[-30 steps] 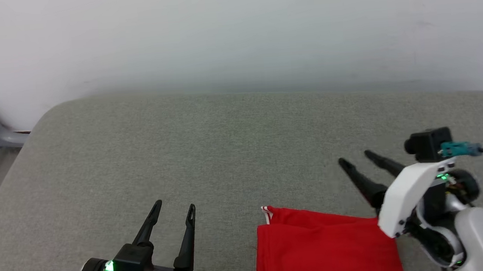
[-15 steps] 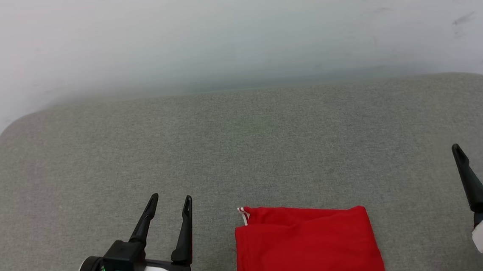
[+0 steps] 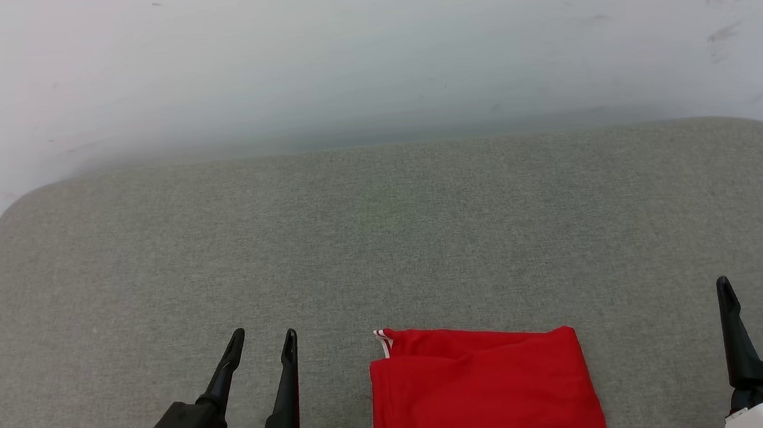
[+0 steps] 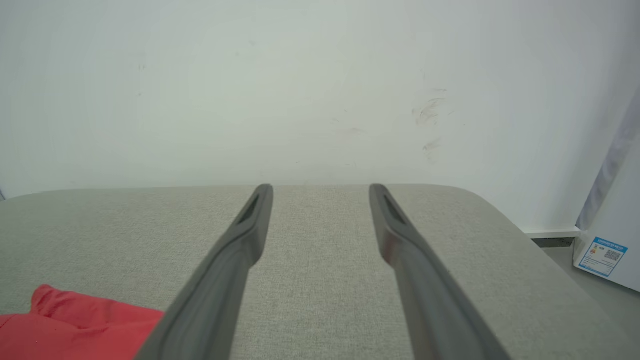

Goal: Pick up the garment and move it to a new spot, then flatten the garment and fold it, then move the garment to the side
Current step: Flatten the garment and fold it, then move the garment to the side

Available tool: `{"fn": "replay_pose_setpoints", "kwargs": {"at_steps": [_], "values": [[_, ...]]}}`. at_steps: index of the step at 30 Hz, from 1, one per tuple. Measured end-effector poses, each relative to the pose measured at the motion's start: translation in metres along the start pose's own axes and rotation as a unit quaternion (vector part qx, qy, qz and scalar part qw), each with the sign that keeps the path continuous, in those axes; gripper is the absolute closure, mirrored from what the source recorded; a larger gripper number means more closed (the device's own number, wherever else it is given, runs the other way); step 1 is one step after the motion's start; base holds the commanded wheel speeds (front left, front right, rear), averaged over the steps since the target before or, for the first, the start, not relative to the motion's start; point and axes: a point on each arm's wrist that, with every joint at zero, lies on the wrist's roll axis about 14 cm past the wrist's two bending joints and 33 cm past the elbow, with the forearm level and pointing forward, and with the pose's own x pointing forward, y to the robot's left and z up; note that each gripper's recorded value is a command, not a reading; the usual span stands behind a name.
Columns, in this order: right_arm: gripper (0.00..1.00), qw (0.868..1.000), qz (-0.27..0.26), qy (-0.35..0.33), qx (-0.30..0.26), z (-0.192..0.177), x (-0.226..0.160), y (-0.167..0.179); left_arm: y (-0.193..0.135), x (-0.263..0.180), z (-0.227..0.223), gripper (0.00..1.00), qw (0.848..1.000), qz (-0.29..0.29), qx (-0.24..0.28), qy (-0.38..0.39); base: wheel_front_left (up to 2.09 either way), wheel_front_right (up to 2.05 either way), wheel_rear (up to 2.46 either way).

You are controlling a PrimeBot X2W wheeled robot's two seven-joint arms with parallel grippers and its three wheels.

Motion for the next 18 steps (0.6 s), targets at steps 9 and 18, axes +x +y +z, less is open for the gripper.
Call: {"fn": "replay_pose_setpoints", "kwargs": {"at_steps": [9,18], "values": [[0.0,1.0,0.003,0.001,0.012,-0.006,0.0,0.009,0.001,-0.005,0.001,0.0,1.0,0.007,-0.002,-0.002,0.0,0.0,0.0],[0.0,1.0,0.013,0.011,0.017,-0.012,0.004,0.017,0.006,-0.009,-0.002,0.0,1.0,0.015,-0.002,0.004,0.0,0.0,0.0]]}}
